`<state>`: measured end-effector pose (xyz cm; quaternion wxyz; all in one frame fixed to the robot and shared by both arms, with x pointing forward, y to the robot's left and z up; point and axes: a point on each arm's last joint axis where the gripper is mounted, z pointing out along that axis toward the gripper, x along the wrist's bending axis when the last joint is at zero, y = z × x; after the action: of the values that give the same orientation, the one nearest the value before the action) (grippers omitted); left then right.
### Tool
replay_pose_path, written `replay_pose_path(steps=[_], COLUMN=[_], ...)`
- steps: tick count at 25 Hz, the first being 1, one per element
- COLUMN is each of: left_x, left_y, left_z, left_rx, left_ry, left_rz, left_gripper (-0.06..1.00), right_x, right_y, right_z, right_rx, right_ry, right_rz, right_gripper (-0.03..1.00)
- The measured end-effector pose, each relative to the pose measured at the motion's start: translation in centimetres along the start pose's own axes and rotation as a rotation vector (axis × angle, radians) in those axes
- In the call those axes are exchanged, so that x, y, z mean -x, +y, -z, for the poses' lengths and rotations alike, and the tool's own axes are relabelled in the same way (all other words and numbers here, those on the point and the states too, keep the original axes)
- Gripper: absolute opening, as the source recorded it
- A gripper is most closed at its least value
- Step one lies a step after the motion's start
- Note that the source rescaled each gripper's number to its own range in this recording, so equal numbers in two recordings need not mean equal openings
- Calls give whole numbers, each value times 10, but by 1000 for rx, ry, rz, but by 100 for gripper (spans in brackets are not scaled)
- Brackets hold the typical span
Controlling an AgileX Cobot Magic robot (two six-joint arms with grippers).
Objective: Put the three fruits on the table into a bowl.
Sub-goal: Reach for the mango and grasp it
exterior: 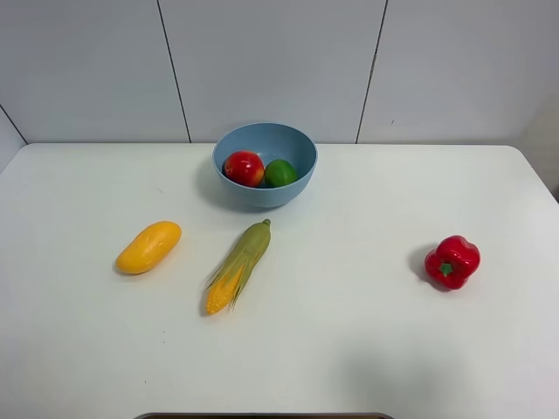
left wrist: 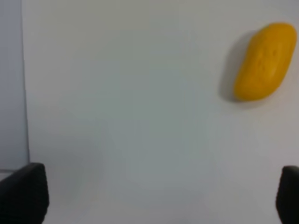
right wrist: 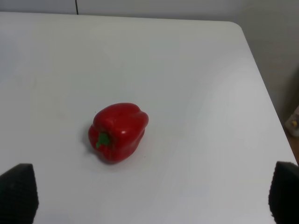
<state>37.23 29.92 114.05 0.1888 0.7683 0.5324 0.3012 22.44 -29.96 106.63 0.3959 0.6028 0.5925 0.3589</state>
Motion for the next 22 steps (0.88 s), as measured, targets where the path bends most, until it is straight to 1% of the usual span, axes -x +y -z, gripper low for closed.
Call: replay_pose_path(steps=[4, 9, 13, 15, 18, 19, 22], left_x=[5, 17, 27, 30, 33, 34, 36], left_y=[25, 56, 69, 70, 71, 72, 75], left_z=[-18, -46, -77, -94, -114, -119, -130], left_rx=[-38, -90, -175, -227, -283, -291, -271], left_ry=[-65, -135, -179, -191, -191, -192, -196], left_rz=[-60, -133, -167, -177, -196, -200, -196], left_gripper=[100, 100, 100, 100, 100, 100, 100], right_x=[0, 0, 0, 0, 0, 0, 0], right_y=[0, 0, 0, 0, 0, 0, 0], right_z=[0, 0, 0, 0, 0, 0, 0], right_rx=[0, 0, 0, 0, 0, 0, 0], right_ry=[0, 0, 0, 0, 0, 0, 0], right_rz=[0, 0, 0, 0, 0, 0, 0], right_gripper=[100, 100, 100, 100, 100, 100, 100])
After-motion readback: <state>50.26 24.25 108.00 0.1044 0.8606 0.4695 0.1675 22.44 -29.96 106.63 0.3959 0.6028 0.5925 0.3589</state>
